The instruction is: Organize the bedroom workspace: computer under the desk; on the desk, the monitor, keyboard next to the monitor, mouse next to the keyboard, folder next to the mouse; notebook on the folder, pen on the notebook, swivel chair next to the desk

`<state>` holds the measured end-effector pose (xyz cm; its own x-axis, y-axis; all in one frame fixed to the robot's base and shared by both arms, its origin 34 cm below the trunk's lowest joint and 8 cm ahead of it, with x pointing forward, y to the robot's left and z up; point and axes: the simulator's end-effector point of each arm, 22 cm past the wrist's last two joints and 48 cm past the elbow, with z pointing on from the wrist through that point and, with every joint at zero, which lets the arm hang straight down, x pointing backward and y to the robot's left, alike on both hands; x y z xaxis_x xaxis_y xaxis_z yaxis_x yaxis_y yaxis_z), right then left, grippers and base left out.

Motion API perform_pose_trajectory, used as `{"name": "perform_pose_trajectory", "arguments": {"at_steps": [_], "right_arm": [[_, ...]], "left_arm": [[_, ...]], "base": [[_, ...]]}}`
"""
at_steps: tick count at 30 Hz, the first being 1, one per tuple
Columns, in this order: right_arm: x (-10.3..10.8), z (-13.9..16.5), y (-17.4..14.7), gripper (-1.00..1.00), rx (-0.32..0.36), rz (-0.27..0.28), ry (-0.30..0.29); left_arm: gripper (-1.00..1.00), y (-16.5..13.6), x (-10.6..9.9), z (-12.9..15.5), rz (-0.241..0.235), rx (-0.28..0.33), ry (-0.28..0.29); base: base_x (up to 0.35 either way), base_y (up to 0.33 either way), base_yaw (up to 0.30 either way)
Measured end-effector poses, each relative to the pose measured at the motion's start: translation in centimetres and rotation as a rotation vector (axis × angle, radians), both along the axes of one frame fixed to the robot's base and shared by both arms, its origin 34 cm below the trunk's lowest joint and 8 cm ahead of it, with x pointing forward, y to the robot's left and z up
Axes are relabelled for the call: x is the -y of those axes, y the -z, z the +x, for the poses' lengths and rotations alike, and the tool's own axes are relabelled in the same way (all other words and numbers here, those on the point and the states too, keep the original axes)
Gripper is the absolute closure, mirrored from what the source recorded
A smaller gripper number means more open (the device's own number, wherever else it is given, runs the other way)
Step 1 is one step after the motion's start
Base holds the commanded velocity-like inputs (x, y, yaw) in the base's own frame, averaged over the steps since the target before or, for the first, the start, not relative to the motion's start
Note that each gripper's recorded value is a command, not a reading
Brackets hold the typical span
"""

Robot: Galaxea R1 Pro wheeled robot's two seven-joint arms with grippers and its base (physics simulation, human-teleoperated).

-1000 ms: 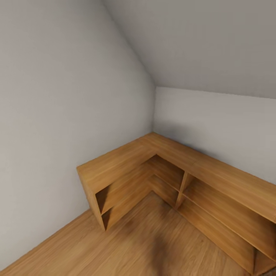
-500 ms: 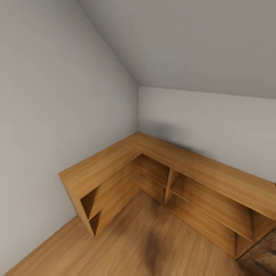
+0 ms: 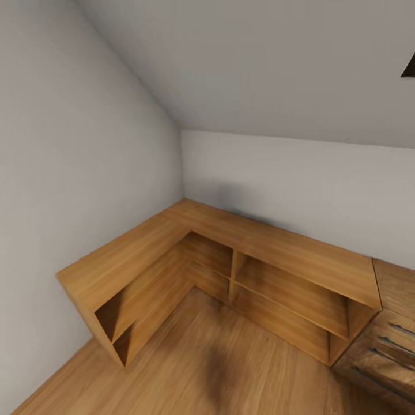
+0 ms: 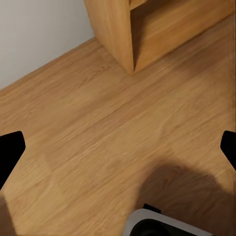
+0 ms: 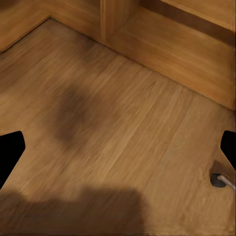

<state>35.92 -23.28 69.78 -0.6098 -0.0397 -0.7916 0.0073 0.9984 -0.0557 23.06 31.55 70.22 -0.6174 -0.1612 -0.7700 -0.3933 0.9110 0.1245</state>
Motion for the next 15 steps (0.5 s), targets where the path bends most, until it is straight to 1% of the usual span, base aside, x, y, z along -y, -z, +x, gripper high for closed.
{"name": "perform_pose_trajectory", "arguments": {"at_steps": [2, 3, 4, 8, 9, 10, 11, 14, 15], "right_arm": [[0.3, -1.1, 0.2, -1.00, -0.009, -0.003, 0.001], [1.2, -3.0, -0.1, -1.00, 0.006, -0.009, 0.009], [1.4, -3.9, -0.4, -1.00, 0.017, -0.009, 0.005], [1.8, -5.3, -0.7, -1.00, 0.027, -0.012, 0.006], [2.2, -5.7, -0.7, -1.00, 0.027, -0.016, 0.009], [2.4, -5.9, -0.7, -1.00, 0.025, -0.019, 0.009], [3.3, -6.4, -0.6, -1.00, 0.018, -0.032, 0.016], [3.6, -6.8, -0.2, -1.00, -0.005, -0.038, 0.014], [3.9, -7.3, 0.4, -1.00, -0.044, -0.044, 0.020]], "left_arm": [[-1.00, 0.0, 0.0, 0.0, 0.000, 0.000, 0.001], [-1.00, 0.0, 0.1, 0.0, -0.001, 0.000, 0.002], [-1.00, 0.0, 0.1, 0.0, -0.001, 0.000, 0.003], [-1.00, 0.0, 0.1, 0.0, -0.002, 0.000, 0.005], [-1.00, 0.0, 0.1, 0.1, -0.002, 0.000, 0.006], [-1.00, 0.0, 0.1, 0.1, -0.001, 0.000, 0.006], [-1.00, 0.0, 0.1, 0.1, -0.001, 0.001, 0.007], [-1.00, 0.0, 0.0, 0.1, 0.001, 0.002, 0.006], [-1.00, 0.6, 0.0, -0.5, -0.007, -0.037, 0.003]], "base": [[0.000, 0.000, -0.293], [0.000, 0.000, -0.296], [0.000, 0.000, -0.296], [0.000, 0.000, -0.297], [0.000, 0.005, -0.297], [0.000, 0.132, -0.297], [0.000, 0.167, -0.297], [0.002, 0.254, -0.297], [0.015, 0.301, -0.297]]}}
